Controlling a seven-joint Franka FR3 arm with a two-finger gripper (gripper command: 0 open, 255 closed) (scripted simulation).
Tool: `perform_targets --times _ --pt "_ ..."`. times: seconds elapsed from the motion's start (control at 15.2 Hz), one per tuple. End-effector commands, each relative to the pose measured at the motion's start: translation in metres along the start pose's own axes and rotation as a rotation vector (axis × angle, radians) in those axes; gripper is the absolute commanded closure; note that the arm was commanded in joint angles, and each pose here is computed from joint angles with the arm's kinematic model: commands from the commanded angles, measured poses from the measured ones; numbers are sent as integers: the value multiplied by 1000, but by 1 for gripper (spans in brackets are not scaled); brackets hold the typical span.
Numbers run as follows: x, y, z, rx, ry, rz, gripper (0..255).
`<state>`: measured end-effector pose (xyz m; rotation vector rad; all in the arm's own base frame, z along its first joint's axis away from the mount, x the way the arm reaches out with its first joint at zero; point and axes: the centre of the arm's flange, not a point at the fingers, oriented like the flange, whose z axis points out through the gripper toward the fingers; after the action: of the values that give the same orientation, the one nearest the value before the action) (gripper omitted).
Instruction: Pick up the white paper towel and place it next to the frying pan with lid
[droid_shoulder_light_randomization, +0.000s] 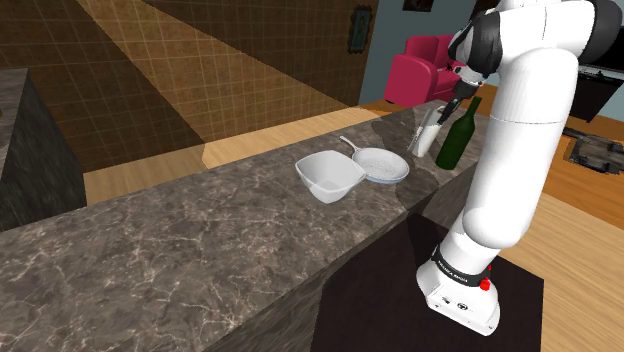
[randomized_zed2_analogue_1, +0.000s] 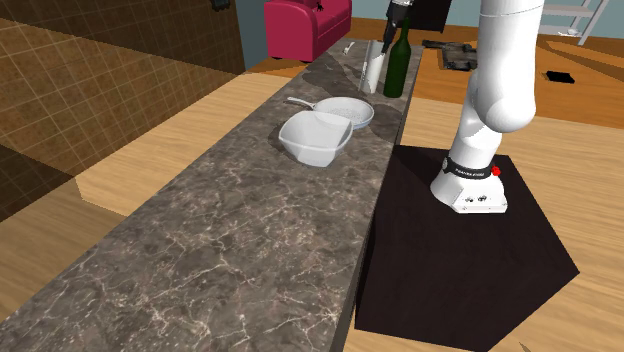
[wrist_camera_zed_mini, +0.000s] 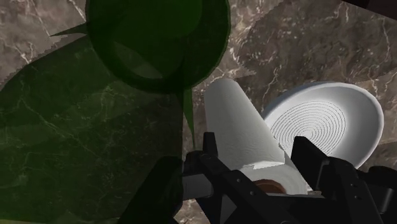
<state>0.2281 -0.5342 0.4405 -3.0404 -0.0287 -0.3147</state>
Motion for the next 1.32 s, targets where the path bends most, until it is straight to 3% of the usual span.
perform_targets --times 0.0,0.2,0.73,0.79,1.12,1.25 --pt "-3 0 10 0 0 0 255" --pt "-6 1 24 0 0 0 255" --pt "-6 1 24 0 0 0 255" --pt "-6 1 24 0 0 0 0" --pt "-6 1 24 0 0 0 0" --pt "-6 1 -2 0 0 0 0"
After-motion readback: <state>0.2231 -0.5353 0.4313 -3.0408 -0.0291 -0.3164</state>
